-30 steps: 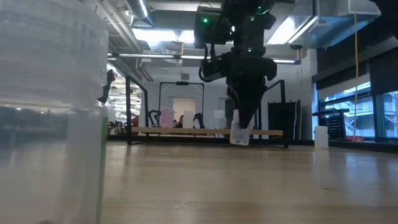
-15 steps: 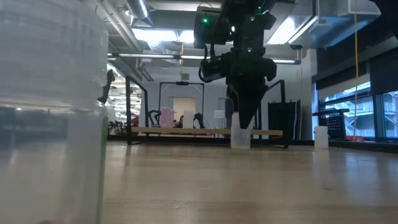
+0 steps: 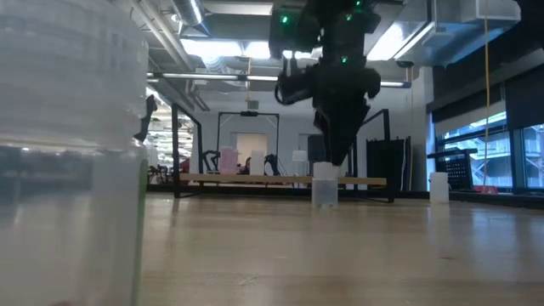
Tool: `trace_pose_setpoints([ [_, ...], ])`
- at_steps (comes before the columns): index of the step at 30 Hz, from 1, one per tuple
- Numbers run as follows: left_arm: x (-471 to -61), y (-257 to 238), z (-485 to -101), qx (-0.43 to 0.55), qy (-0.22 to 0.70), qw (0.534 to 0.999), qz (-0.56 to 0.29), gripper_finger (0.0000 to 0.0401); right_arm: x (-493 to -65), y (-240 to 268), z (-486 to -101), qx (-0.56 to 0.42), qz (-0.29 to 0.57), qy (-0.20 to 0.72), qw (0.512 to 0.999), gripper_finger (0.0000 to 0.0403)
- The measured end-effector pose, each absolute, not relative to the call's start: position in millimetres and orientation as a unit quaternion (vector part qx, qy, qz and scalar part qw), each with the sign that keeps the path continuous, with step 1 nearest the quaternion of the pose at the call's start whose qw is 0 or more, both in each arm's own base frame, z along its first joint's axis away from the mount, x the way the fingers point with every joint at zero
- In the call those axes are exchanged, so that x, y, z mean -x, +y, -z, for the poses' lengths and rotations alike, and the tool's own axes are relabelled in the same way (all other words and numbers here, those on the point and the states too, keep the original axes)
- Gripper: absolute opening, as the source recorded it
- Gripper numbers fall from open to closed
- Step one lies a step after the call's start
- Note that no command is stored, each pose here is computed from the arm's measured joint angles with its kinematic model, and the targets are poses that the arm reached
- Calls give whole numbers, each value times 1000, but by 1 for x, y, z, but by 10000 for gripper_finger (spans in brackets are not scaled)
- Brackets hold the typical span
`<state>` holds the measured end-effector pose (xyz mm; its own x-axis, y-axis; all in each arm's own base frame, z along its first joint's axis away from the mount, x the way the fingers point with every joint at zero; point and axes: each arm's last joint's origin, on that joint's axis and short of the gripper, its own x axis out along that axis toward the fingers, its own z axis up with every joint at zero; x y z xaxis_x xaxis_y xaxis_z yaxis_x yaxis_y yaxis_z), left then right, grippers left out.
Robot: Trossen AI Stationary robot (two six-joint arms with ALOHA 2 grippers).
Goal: Pick and place medicine bottles onto shelf by color
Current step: Put the top transparent pill bottle on the shelf aligned with the other transparent pill bottle
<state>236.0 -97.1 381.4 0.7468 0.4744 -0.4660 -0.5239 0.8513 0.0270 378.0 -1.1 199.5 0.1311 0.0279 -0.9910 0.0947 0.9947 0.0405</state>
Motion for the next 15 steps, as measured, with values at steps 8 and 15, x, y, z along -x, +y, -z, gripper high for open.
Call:
trace_pose_setpoints([
  [8,-236,-98,-381,59,244,934,-253,28,-356,0,-256,-88,50,600,793,260],
  [15,-236,-100,-380,59,264,936,-224,27,-334,0,-297,-93,49,549,829,260],
])
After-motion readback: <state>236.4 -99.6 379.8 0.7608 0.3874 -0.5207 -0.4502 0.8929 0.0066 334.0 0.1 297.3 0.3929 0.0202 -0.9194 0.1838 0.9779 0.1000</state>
